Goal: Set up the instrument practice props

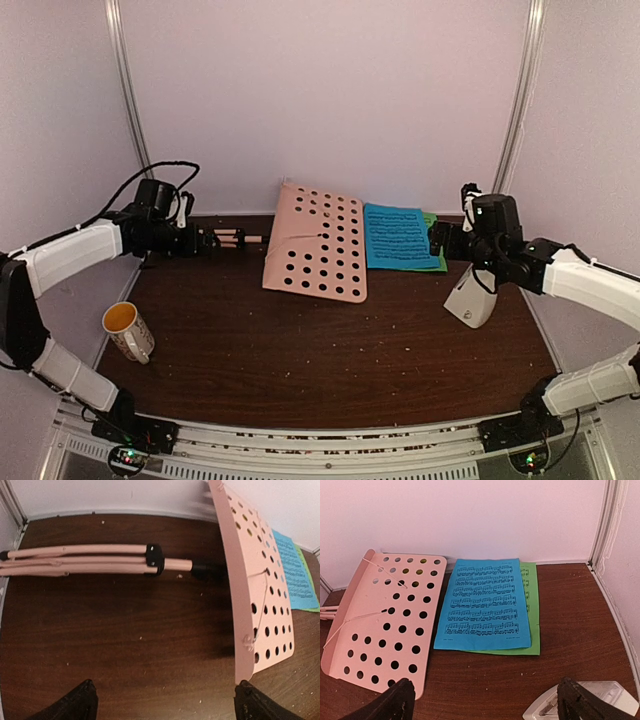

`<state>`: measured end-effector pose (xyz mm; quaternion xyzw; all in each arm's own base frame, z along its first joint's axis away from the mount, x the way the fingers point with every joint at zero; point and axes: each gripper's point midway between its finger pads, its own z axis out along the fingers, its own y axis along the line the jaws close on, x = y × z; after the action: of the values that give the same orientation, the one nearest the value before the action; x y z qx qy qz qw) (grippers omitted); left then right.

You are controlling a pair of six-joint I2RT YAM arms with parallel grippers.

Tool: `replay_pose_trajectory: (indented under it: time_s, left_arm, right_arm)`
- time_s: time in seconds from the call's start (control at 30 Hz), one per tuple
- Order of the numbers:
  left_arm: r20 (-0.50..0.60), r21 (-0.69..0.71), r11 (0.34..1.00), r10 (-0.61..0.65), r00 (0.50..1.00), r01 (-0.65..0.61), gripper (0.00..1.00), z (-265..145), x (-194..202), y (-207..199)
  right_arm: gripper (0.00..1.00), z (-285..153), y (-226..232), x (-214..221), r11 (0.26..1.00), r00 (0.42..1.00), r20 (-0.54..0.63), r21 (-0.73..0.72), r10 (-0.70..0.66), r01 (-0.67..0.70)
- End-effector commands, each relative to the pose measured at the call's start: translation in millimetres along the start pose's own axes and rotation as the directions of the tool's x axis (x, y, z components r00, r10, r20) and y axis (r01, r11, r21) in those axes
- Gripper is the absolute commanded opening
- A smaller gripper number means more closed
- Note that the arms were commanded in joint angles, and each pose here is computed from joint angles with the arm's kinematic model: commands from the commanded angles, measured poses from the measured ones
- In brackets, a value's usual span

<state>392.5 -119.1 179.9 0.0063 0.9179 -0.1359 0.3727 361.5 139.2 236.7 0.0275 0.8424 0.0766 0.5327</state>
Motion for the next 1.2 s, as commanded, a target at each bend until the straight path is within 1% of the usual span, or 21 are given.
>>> replay_pose_trajectory:
  time_s: [0.0, 0.1, 0.17, 0.27, 0.37, 0.47, 0.57, 0.7, 0.9, 1.17]
  left_arm:
    - [0.116, 0.053, 0.998, 0.025, 0.993, -0.031, 0.98, -1, -57, -26]
    - [0.105, 0.043, 0.998, 0.03, 0.994, -0.035, 0.97, 12, -76, -37]
    - [0.095, 0.034, 0.999, 0.034, 0.995, -0.037, 0.95, 24, -86, -45]
    - [0.092, 0.017, 0.998, 0.06, 0.994, -0.062, 0.94, 41, -99, -63]
    - [0.083, 0.0, 0.996, 0.088, 0.993, -0.088, 0.93, 56, -103, -80]
    - [0.078, -0.008, 0.995, 0.101, 0.992, -0.1, 0.91, 69, -106, -93]
    - [0.069, -0.067, 0.991, 0.121, 0.99, -0.116, 0.88, 82, -107, -96]
    - [0.03, -0.101, 0.985, 0.14, 0.99, -0.137, 0.85, 104, -98, -99]
    - [0.002, -0.16, 0.974, 0.161, 0.987, -0.158, 0.8, 124, -91, -103]
    - [-0.008, -0.22, 0.96, 0.178, 0.984, -0.176, 0.72, 147, -91, -109]
  right_arm:
    - [1.0, -16, -10, -38, 0.996, 0.988, 0.144, 0.065, 0.054, -0.064]
    - [1.0, -27, -23, -50, 0.987, 0.973, 0.207, 0.103, 0.103, -0.126]
    - [1.0, -35, -22, -58, 0.989, 0.965, 0.242, 0.079, 0.105, -0.128]
    - [1.0, -40, -22, -64, 0.99, 0.961, 0.257, 0.072, 0.102, -0.125]
    - [1.0, -44, -29, -64, 0.986, 0.959, 0.262, 0.102, 0.105, -0.135]
    - [1.0, -43, -33, -56, 0.984, 0.963, 0.249, 0.116, 0.101, -0.133]
    - [1.0, -40, -35, -48, 0.983, 0.966, 0.228, 0.107, 0.119, -0.147]
    - [1.0, -36, -33, -42, 0.98, 0.965, 0.209, 0.088, 0.159, -0.18]
    - [1.0, -28, -37, -36, 0.964, 0.958, 0.184, 0.104, 0.222, -0.243]
    - [1.0, -23, -40, -26, 0.958, 0.96, 0.15, 0.125, 0.238, -0.257]
